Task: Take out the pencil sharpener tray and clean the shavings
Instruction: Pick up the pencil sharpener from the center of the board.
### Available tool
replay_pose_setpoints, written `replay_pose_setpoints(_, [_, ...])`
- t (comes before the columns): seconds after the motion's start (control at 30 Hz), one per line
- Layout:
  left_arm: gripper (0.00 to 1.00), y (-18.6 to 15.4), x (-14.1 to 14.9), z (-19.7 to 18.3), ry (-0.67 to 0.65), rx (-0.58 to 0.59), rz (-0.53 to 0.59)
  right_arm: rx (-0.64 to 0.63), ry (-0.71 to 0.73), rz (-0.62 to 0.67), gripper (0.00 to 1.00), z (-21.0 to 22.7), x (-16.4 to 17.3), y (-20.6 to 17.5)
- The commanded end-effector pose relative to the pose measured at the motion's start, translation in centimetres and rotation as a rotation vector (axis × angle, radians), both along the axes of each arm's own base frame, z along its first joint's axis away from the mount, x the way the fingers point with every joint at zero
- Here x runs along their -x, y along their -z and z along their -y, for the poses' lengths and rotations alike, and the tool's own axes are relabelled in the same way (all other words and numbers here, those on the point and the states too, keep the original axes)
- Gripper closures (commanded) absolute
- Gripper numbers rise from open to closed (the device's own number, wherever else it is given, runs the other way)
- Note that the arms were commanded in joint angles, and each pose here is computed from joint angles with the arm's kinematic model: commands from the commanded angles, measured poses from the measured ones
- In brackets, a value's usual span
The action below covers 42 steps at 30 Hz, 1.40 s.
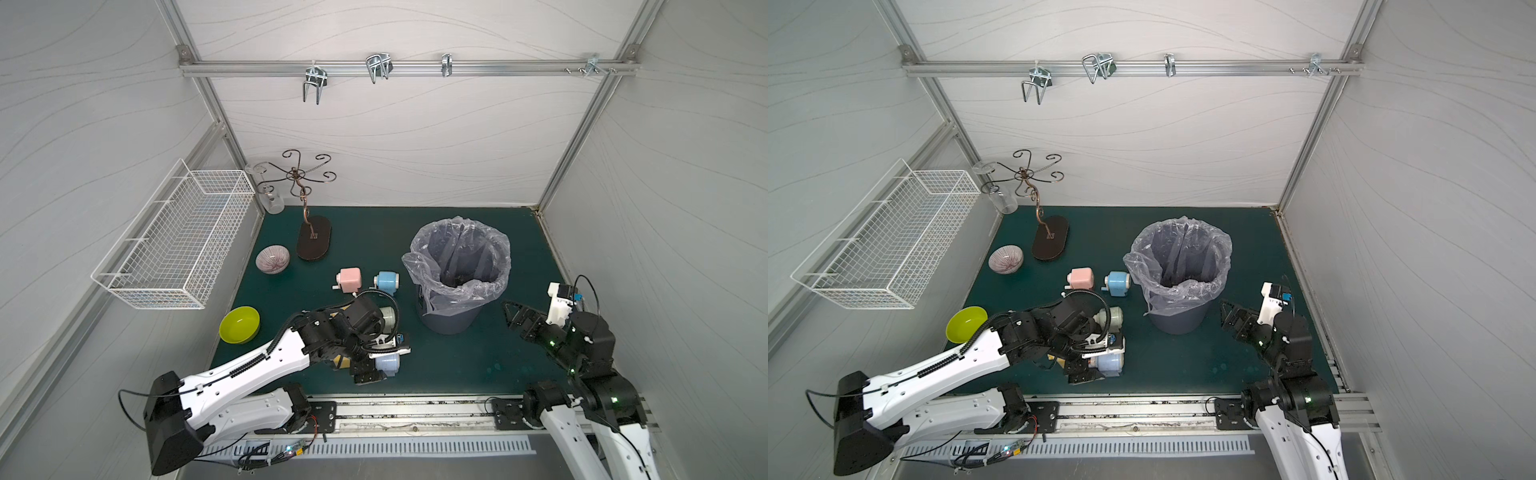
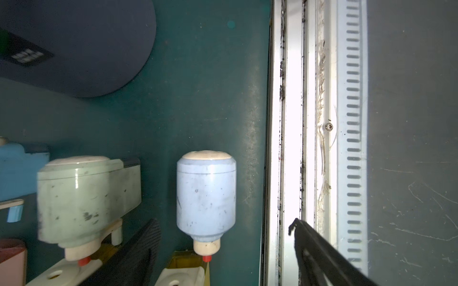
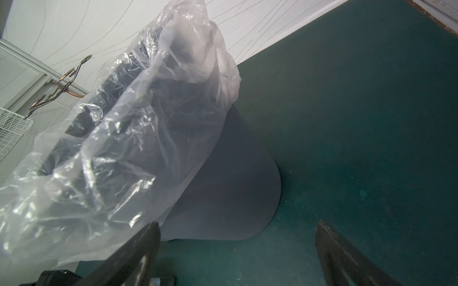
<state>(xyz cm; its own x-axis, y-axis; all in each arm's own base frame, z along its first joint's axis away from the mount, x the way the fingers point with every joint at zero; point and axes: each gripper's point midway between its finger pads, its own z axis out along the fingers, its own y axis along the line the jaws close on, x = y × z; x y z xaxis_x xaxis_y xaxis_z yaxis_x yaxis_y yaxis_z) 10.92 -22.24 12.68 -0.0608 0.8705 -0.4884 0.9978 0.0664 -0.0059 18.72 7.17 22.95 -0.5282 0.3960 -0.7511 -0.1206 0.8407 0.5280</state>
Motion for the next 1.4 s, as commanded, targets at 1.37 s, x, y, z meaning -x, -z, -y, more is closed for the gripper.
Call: replay_pose_setpoints(1.37, [0.3,7.8,-0.8,1.2,0.057,-0.161,0.032,0.015,0.054,0.091,0.01,1.4,1.8,-1.5])
